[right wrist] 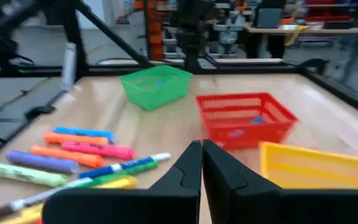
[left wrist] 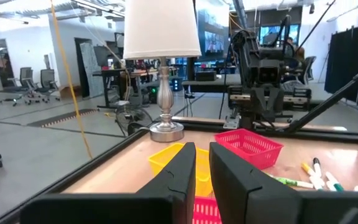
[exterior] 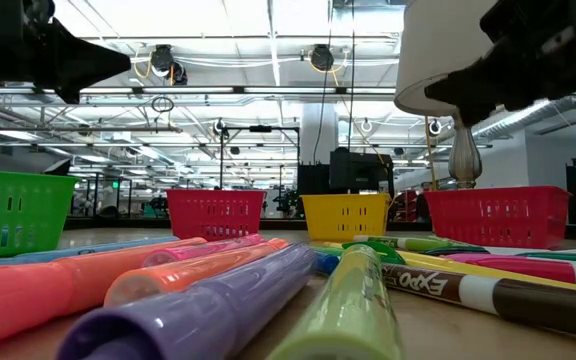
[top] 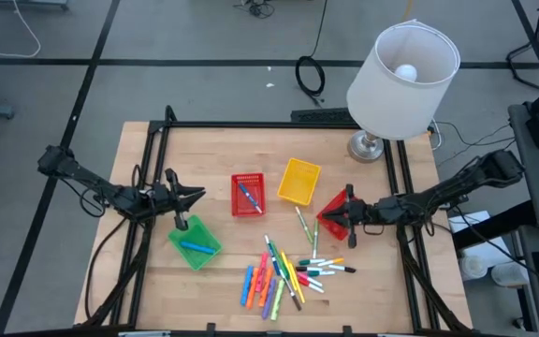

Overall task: Pick & Place Markers
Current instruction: Put the green pen into the yellow bin

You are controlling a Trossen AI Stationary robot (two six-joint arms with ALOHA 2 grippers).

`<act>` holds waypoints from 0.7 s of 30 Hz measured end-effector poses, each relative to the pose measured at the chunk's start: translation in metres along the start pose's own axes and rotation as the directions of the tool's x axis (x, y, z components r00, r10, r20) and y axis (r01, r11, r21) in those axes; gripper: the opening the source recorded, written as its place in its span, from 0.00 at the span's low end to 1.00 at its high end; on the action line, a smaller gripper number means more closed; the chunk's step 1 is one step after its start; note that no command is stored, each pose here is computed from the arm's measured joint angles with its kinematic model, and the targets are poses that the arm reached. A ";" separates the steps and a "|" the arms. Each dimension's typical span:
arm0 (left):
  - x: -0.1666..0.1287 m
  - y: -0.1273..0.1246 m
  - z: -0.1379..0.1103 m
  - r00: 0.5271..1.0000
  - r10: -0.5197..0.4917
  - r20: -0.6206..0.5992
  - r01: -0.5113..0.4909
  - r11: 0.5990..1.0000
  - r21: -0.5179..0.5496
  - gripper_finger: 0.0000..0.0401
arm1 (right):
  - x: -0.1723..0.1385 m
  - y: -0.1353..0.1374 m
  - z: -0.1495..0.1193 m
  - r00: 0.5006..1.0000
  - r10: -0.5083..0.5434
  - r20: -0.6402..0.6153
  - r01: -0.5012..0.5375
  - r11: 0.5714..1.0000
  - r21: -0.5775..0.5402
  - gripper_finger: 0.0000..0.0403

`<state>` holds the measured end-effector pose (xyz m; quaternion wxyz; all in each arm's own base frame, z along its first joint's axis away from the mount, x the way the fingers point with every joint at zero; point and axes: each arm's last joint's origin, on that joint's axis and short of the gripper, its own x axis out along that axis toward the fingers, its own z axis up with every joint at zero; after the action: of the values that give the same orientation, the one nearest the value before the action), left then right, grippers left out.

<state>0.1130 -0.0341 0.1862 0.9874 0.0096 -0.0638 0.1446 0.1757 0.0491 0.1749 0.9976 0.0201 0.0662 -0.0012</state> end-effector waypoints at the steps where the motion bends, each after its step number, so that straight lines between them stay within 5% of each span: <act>1: 0.000 0.000 0.000 1.000 0.000 0.001 0.000 1.000 -0.005 0.14 | 0.004 0.002 0.003 1.000 0.017 -0.003 -0.017 1.000 0.005 0.00; 13: 0.000 0.000 0.003 1.000 0.002 0.023 0.001 0.993 -0.120 0.14 | 0.089 0.057 0.022 0.952 0.042 -0.303 -0.041 0.999 0.010 0.00; 21: 0.000 0.000 0.003 1.000 -0.007 0.023 0.011 0.989 -0.149 0.14 | 0.152 0.102 0.035 0.776 -0.040 -0.629 0.056 0.998 0.005 0.00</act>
<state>0.1126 -0.0342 0.1889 0.9852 -0.0623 -0.0856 0.1348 0.3320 0.1493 0.1936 0.9178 0.0295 0.3955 -0.0208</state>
